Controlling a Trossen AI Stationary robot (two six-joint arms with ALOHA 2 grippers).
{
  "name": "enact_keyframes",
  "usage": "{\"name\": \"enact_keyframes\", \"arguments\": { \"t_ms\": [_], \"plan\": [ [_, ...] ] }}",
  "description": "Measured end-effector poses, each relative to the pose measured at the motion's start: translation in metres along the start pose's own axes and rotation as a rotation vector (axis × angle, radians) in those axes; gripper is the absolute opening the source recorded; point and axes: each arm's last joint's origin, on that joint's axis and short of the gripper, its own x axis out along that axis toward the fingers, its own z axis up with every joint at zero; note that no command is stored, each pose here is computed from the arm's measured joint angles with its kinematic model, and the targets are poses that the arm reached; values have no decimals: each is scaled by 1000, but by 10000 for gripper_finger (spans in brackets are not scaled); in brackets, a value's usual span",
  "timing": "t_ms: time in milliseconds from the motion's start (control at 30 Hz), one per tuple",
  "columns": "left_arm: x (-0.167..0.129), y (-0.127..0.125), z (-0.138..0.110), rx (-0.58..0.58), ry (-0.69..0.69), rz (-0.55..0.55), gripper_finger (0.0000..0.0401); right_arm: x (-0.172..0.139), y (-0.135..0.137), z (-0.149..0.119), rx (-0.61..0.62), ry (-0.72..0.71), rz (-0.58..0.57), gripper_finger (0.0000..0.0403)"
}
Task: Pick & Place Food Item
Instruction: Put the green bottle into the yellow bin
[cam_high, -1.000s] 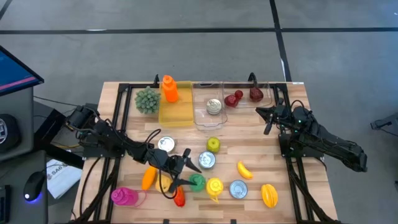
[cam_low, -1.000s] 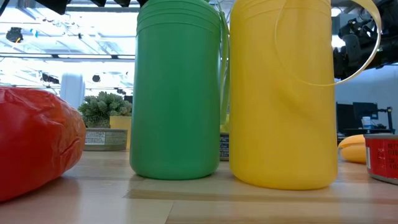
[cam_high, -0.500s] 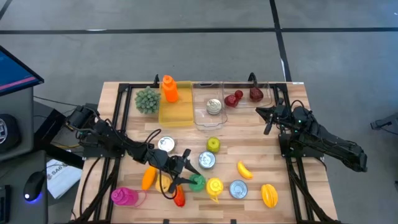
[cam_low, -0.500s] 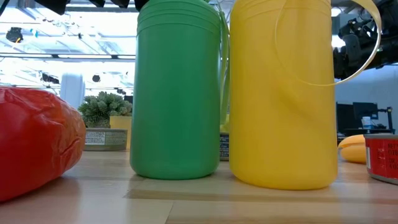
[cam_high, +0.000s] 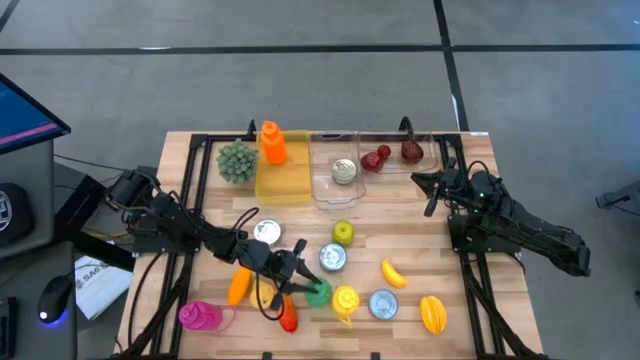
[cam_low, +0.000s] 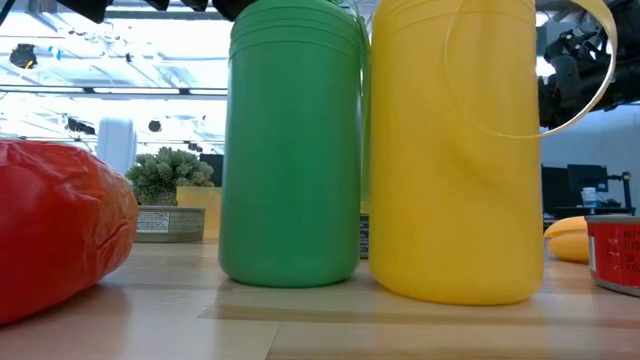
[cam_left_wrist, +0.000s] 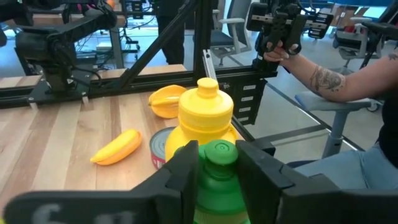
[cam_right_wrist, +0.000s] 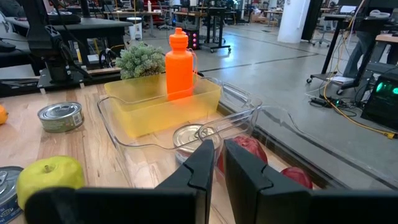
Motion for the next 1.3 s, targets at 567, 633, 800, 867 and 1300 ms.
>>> {"name": "enact_keyframes", "arguments": {
  "t_ms": [567,633,800,867,1300],
  "plan": [
    [0,2,1,21,-1,6,59,0,0,0,0,0,0,33],
    [-2,4,2,23,0,10,58,0,0,0,0,0,0,33],
    [-11,11,14,15,-26,34,57,0,0,0,0,-1,0,33],
    [-17,15,21,13,-29,45,57,0,0,0,0,0,0,33],
    [-75,58,60,-6,-19,206,56,0,0,0,-1,-5,-1,33]
  ]
}}
